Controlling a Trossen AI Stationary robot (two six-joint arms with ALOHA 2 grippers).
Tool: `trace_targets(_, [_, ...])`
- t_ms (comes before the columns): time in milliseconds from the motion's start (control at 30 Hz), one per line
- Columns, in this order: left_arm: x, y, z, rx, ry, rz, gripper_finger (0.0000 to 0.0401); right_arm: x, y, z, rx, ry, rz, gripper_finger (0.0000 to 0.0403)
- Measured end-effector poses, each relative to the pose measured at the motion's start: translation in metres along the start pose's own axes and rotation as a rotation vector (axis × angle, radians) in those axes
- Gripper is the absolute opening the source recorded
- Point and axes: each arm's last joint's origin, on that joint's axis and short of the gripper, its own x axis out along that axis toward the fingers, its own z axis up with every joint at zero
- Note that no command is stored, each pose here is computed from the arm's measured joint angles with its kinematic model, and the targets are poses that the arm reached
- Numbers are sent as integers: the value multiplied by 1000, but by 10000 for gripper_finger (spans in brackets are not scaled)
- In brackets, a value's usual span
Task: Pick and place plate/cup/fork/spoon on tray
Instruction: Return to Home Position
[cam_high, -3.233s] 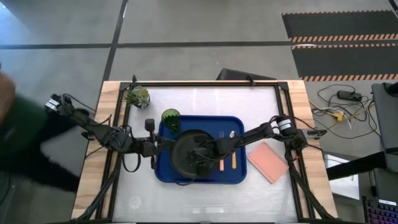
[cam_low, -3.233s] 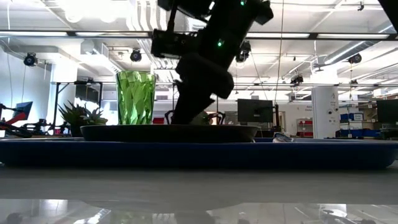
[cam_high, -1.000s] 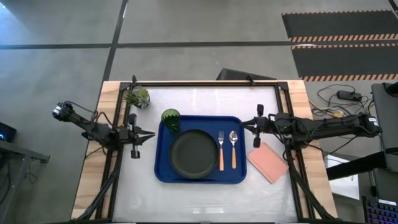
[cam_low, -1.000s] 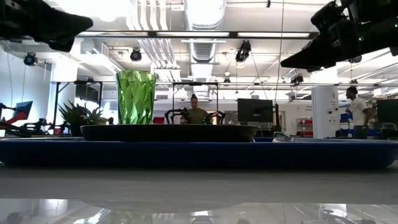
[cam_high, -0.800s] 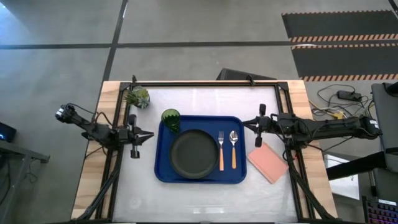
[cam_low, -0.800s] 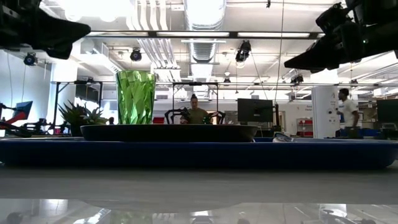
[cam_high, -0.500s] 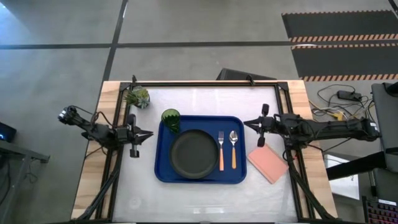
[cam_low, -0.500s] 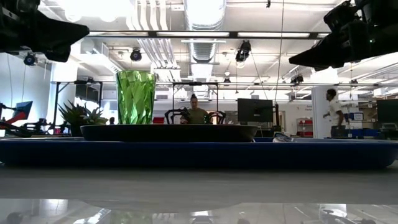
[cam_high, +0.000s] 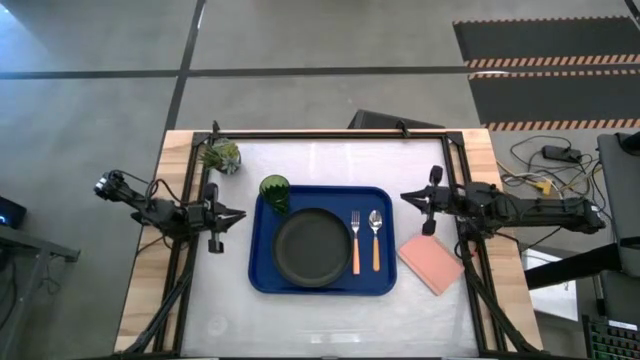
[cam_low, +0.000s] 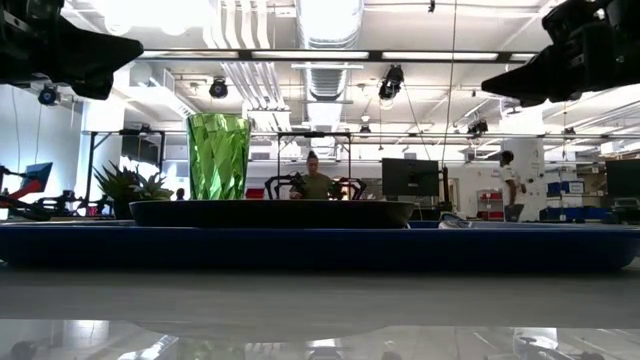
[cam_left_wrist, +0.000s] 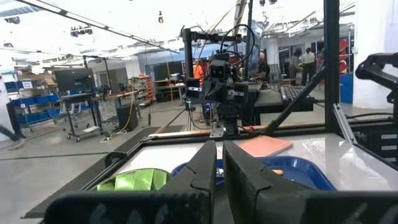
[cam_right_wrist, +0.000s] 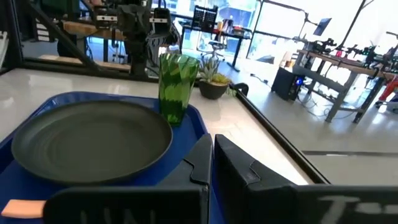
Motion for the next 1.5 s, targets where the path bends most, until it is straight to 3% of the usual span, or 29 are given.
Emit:
trace_targets(367, [0,0,0,-1,-2,0,11,-21,-2,-4,-24,-64,-13,9])
trace_targets(833, [1,-1,-2,11,14,-4,11,-9,8,-40,-99,-35,53,9])
trace_targets(1000, [2,-2,-3,21,28,-8,11,-8,9,-38,-49,-48,70,9])
trace_targets(1333, [3,-3,-5,31,42,-11,11,-7,8,-38,219,-42,68,9])
trace_targets(1500, [4,-4,-6,43,58,-14,11,-7,8,-38,214,-42,68,9])
